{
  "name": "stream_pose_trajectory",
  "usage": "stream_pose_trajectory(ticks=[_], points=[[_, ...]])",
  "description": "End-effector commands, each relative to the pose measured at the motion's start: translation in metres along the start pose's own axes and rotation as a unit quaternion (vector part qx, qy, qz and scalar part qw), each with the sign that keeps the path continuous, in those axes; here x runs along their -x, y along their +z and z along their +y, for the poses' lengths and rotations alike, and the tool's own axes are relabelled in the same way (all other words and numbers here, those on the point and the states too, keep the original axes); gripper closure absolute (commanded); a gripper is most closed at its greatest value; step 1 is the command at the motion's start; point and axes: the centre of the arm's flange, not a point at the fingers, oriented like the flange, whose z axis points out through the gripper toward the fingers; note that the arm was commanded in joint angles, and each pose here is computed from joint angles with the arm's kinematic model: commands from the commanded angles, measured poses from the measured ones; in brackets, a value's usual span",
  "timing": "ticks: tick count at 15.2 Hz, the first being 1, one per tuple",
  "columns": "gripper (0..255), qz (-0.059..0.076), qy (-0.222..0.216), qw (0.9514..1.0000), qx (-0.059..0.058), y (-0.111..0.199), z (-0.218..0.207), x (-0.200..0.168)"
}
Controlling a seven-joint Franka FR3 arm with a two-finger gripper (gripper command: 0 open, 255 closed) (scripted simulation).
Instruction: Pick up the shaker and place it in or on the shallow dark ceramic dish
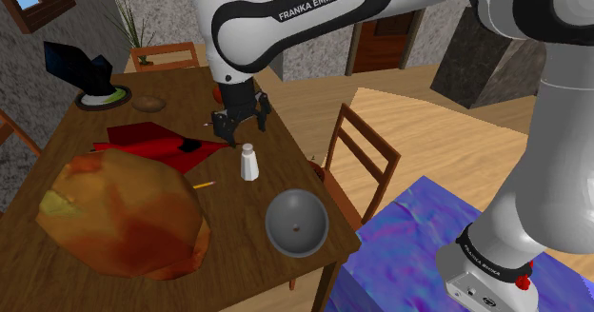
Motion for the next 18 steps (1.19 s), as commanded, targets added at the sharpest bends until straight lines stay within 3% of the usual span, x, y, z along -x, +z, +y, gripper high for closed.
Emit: stream_pose_trajectory(ticks=[1,8,15,16,18], points=[[0,0.001,-0.001,1.0000,0.001,0.007,-0.007,-0.007],[0,0.001,-0.001,1.0000,0.001,0.042,-0.007,-0.007],[0,0.001,-0.001,1.0000,0.001,0.042,-0.007,-0.007],[255,0.001,-0.001,1.0000,0.001,0.042,-0.007,-0.007],[255,0.001,-0.001,1.0000,0.001,0.042,-0.007,-0.007]])
